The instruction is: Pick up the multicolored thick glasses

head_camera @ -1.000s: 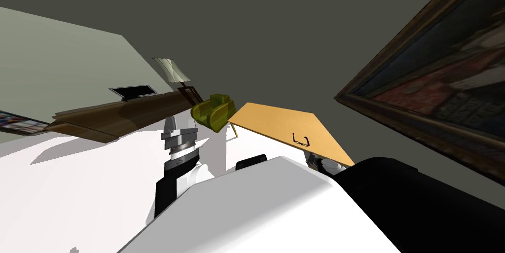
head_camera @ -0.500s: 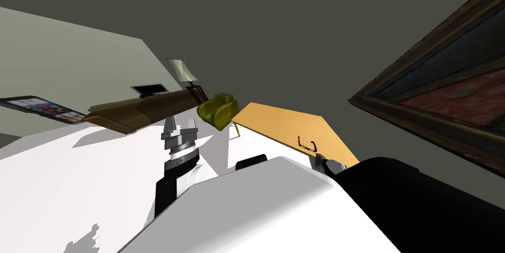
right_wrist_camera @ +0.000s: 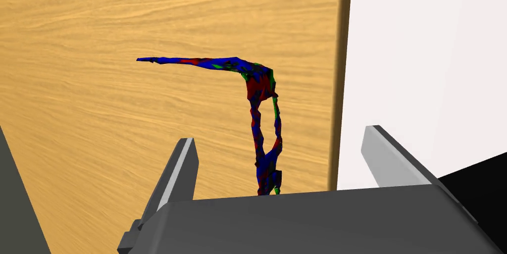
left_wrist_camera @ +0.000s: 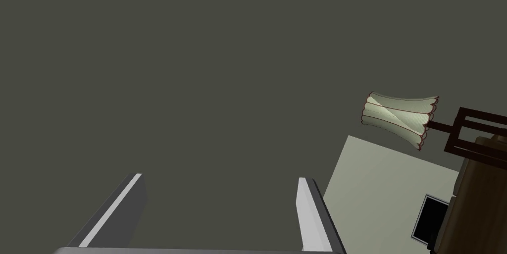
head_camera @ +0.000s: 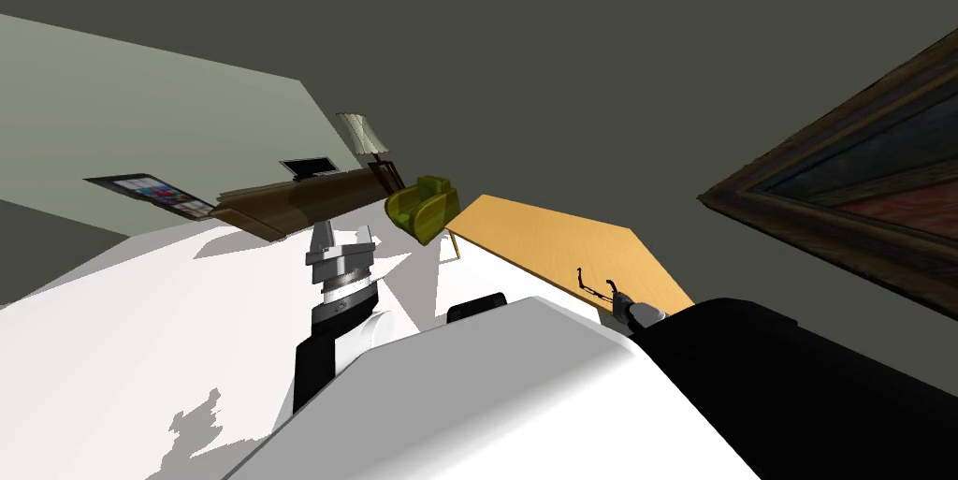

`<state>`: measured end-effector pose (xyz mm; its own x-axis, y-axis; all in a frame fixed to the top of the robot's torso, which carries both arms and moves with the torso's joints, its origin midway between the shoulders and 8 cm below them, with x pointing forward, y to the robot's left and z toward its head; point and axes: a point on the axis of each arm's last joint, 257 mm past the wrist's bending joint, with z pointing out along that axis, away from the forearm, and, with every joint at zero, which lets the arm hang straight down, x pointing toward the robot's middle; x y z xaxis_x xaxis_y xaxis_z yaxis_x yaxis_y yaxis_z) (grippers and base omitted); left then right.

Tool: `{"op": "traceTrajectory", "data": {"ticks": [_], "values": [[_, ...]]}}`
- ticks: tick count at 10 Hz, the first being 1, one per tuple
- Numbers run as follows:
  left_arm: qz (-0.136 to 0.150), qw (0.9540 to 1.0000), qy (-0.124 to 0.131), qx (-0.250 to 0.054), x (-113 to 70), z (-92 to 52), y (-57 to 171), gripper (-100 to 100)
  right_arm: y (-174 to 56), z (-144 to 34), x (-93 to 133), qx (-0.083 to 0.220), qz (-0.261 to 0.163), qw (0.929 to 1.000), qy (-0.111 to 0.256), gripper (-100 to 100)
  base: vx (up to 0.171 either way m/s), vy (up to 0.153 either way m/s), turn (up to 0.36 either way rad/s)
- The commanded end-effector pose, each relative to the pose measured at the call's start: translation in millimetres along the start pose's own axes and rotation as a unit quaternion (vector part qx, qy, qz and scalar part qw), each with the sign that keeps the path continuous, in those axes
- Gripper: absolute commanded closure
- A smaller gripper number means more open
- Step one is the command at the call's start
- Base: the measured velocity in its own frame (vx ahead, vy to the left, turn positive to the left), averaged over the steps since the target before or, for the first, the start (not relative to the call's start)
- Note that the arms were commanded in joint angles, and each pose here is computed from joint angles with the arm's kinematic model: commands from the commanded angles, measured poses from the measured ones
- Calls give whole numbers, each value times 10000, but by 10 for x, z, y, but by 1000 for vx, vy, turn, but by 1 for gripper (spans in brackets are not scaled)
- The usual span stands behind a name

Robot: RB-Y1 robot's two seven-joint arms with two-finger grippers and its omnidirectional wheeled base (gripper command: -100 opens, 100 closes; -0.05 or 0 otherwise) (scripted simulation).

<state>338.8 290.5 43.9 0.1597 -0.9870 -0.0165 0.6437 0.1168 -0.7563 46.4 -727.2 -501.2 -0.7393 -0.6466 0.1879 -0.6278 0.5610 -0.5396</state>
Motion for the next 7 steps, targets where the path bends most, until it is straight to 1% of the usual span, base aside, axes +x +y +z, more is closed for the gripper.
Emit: {"op": "traceTrajectory", "data": {"ticks": [1, 2, 3, 4, 5, 6, 7], "values": [[0, 10000, 0, 0, 0, 0, 0, 0, 74, 0, -12, -57, 1, 10000, 6, -100, 0, 0, 0], [0, 10000, 0, 0, 0, 0, 0, 0, 115, 2, -20, -98, 130, 9999, 2, -100, -8, -2, -2], [0, 10000, 0, 0, 0, 0, 0, 0, 169, 3, -30, -151, 122, 9998, -4, -100, -6, -2, 0], [0, 10000, 0, 0, 0, 0, 0, 0, 115, 2, -20, -98, 133, 9999, 2, -100, 0, 0, 0], [0, 10000, 0, 0, 0, 0, 0, 0, 45, -13, 177, -46, -34, 9998, 215, -100, 33, 22, 209], [-1, 10000, 0, 0, 1, 0, 0, 0, 45, -13, 177, -46, -34, 9998, 215, -100, 48, 9, 124], [0, 10000, 0, 0, 0, 0, 0, 0, 45, -13, 177, -46, -34, 9998, 215, -100, 29, -2, -7]]}}
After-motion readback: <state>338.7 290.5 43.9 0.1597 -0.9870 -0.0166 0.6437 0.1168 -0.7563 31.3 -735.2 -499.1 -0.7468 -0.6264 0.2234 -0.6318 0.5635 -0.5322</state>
